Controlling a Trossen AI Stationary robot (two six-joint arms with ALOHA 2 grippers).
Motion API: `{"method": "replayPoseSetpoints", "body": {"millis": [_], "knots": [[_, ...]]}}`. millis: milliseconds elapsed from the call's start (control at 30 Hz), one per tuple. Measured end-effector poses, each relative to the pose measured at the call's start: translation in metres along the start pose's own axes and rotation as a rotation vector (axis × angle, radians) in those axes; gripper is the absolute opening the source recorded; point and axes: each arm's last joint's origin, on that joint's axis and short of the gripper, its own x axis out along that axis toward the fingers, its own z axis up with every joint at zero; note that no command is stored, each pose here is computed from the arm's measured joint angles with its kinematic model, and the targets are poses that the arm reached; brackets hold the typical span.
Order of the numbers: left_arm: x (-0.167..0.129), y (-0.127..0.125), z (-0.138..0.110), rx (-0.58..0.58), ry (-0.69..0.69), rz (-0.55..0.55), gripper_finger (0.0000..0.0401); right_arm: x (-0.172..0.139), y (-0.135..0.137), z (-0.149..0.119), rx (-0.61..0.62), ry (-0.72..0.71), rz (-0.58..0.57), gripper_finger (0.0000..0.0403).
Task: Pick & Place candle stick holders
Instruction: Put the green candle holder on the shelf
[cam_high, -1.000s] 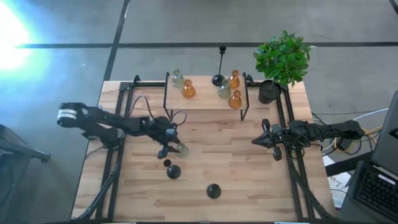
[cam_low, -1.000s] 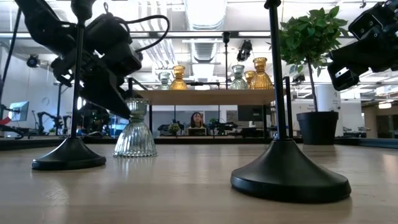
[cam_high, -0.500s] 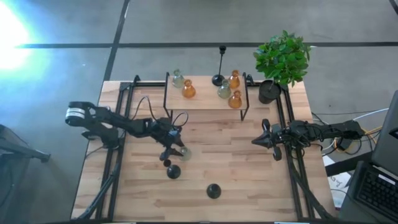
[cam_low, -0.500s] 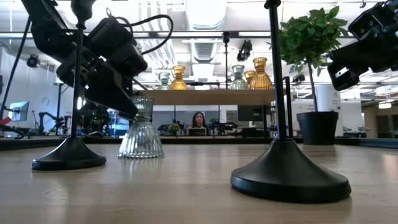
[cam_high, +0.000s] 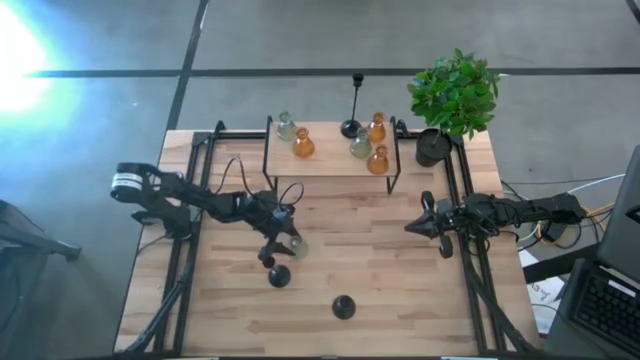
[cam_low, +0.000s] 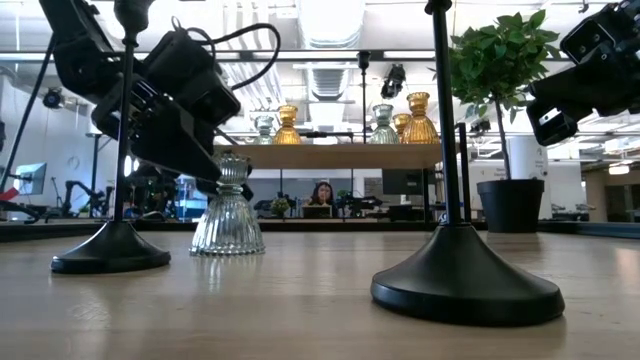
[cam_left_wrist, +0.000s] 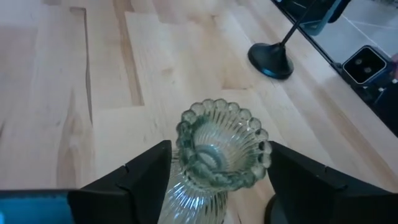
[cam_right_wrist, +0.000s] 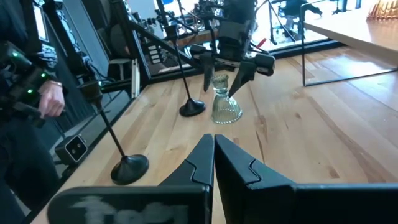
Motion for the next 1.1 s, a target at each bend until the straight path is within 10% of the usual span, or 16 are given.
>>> {"method": "replayPoseSetpoints", "body": {"millis": [400,633,1100], "knots": [[0.0,0.0,0.004,0.023,-0.039,0.022,0.0143,0.0,0.0,0.0,0.0,0.0,0.0,0.0008],[-0.001,0.0,0.007,-0.029,-0.049,0.025,0.0141,0.0,0.0,0.0,0.0,0.0,0.0,0.0008],[-0.034,-0.012,0.102,0.042,-0.196,0.219,0.0141,0.0,0.0,0.0,0.0,0.0,0.0,0.0008]]}}
